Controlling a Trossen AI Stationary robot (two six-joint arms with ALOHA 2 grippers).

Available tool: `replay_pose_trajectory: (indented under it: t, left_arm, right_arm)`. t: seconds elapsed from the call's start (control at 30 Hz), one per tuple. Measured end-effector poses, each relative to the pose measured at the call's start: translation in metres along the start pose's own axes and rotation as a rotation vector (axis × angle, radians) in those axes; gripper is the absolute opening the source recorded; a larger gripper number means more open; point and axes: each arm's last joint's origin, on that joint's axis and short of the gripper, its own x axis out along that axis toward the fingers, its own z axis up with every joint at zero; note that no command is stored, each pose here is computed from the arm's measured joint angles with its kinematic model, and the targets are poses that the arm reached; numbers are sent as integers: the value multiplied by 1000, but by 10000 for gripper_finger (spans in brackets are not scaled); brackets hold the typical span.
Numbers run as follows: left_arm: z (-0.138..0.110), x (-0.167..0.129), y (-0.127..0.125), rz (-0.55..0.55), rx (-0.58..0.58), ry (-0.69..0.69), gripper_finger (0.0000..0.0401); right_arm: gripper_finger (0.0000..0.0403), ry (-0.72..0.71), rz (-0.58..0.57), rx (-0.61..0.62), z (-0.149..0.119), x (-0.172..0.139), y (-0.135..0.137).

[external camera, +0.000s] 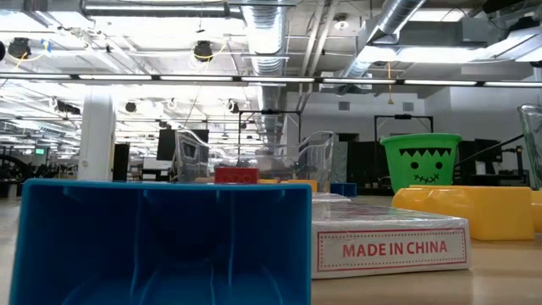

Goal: Pick & Place Toys
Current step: Put the orange playing card box into the blue bin, then put the blue game piece into the top transparent bin

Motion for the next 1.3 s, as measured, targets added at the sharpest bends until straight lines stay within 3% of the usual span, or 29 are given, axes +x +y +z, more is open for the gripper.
replay_pose_trajectory:
  t: [0.53, 0.93, 1.1, 1.3]
  left_arm:
    - [-1, 0, 1, -2, -20, 6, 351]
    - [-9, -6, 5, -56, -18, 47, 331]
    - [-14, -18, 10, -197, -75, 9, 318]
    - [-12, -47, 2, -551, 10, -248, 302]
  right_arm:
    - [384, 2, 5, 6, 0, 0, 1]
    - [384, 2, 4, 6, 0, 0, 1]
    - [384, 2, 4, 6, 0, 0, 1]
    - [384, 3, 3, 5, 0, 0, 0]
